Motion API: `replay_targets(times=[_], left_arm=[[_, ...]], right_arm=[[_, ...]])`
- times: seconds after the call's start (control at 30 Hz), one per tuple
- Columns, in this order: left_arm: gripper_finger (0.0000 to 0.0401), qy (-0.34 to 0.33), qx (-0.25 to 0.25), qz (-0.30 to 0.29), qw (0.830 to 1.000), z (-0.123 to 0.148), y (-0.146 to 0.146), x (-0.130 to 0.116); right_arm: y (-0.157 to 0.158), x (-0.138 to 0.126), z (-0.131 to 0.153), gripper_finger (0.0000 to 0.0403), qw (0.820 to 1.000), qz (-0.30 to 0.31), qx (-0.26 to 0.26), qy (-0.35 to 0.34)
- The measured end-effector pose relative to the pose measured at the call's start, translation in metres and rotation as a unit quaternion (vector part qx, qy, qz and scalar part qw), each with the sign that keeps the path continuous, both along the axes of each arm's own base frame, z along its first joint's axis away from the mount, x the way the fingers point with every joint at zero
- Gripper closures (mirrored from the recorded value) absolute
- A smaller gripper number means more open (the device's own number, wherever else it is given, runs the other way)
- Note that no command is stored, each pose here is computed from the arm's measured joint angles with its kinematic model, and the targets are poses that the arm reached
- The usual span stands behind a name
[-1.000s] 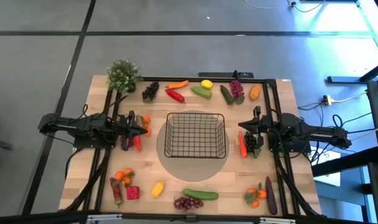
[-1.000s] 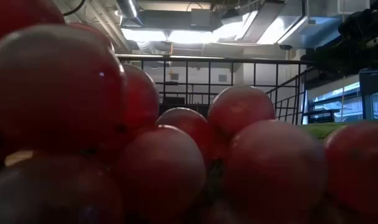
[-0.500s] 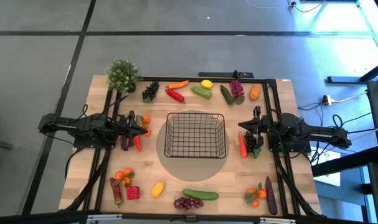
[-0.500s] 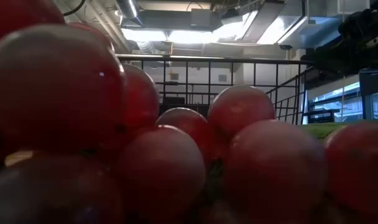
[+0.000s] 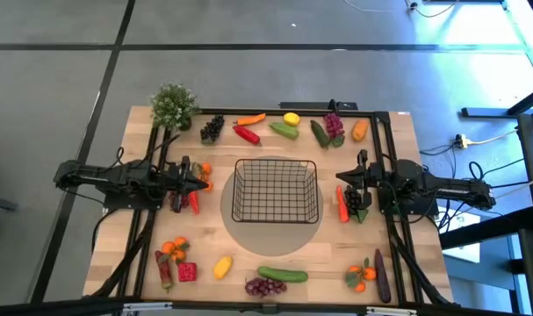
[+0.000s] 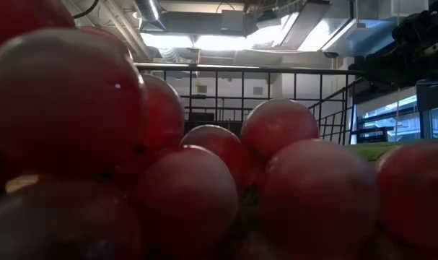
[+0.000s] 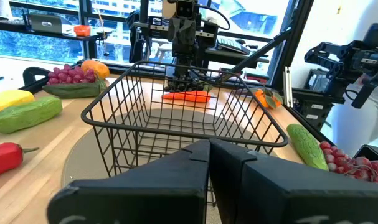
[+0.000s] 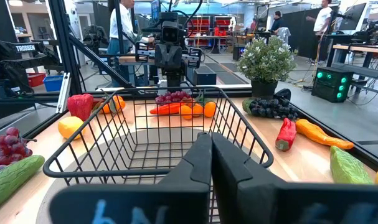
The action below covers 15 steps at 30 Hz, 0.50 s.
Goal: Build produce basket
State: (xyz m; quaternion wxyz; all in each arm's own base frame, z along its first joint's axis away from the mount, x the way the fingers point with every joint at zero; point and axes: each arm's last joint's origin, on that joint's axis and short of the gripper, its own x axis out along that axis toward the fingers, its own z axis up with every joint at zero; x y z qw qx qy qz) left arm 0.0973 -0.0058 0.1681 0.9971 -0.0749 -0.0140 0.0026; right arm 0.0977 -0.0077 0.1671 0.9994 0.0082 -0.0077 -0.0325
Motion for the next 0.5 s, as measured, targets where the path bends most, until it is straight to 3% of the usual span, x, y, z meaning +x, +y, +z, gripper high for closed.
replay_targets(times=[0.5], left_arm=[[0.0401,0.000,0.000,0.000,1.000,0.0000,0.0000,0.0000]], right_arm=[[-0.0001,-0.0004,0.0073,0.0402,0.999,-0.001,0.001,-0.038]])
